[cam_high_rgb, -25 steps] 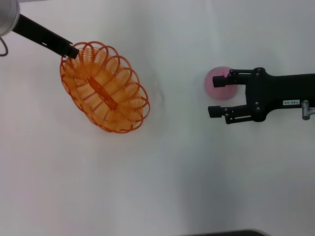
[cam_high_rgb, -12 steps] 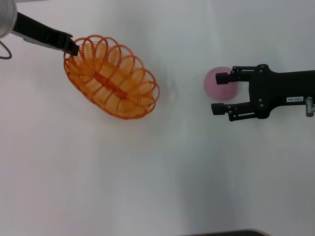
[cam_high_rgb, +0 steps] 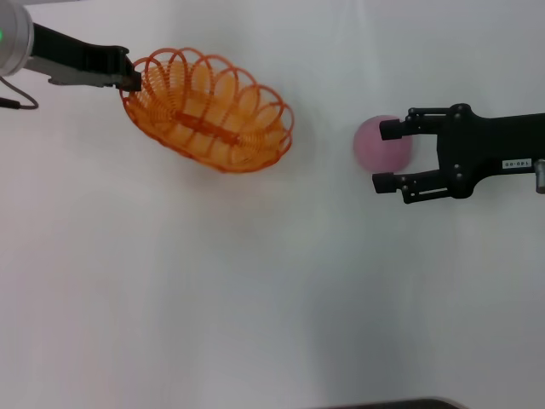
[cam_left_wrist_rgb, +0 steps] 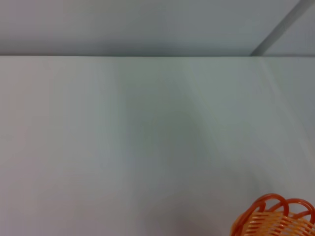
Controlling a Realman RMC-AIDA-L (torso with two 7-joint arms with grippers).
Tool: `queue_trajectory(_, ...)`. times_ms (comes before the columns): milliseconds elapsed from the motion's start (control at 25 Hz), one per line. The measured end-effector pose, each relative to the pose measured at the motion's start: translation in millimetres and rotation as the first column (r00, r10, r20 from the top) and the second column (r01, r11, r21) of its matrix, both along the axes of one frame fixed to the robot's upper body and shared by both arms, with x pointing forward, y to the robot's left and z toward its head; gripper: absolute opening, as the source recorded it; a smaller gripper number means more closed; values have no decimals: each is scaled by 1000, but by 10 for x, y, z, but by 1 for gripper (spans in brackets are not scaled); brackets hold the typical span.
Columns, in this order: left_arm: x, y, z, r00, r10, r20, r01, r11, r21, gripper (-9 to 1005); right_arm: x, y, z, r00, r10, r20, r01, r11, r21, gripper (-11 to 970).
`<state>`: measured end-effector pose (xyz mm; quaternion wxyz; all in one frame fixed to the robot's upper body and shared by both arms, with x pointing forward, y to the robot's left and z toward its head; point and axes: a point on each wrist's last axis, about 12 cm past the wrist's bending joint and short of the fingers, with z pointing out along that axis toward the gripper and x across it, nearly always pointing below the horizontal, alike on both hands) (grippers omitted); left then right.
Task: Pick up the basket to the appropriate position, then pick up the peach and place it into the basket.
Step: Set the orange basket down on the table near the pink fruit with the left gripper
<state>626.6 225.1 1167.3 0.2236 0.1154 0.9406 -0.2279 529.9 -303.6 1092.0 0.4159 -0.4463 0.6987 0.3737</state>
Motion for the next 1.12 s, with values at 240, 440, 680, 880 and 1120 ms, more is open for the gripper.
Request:
queue_trajectory(240,-84,83,-117,997,72,-16,-73,992,-102,44,24,-31,5,1000,-3,9,3,1000,-24,851)
queue_trajectory(440,-139,166,-250,989,146,-31,-149,978,-147,45,35,-53,18,1000,-4,14,5,1000,-30,851)
queue_trajectory(680,-206,202,-340,975,216,-44,-220,959,-177,45,39,-91,32,1000,-13,15,13,999,-33,851)
queue_trajectory(880,-234,229,-356,966,256,-44,-259,945,-202,46,28,-120,38,1000,-13,15,13,999,-34,852)
queue_trajectory(1120,-266,167,-391,959,277,-55,-282,923,-262,46,27,-139,31,1000,-18,26,19,999,-42,850)
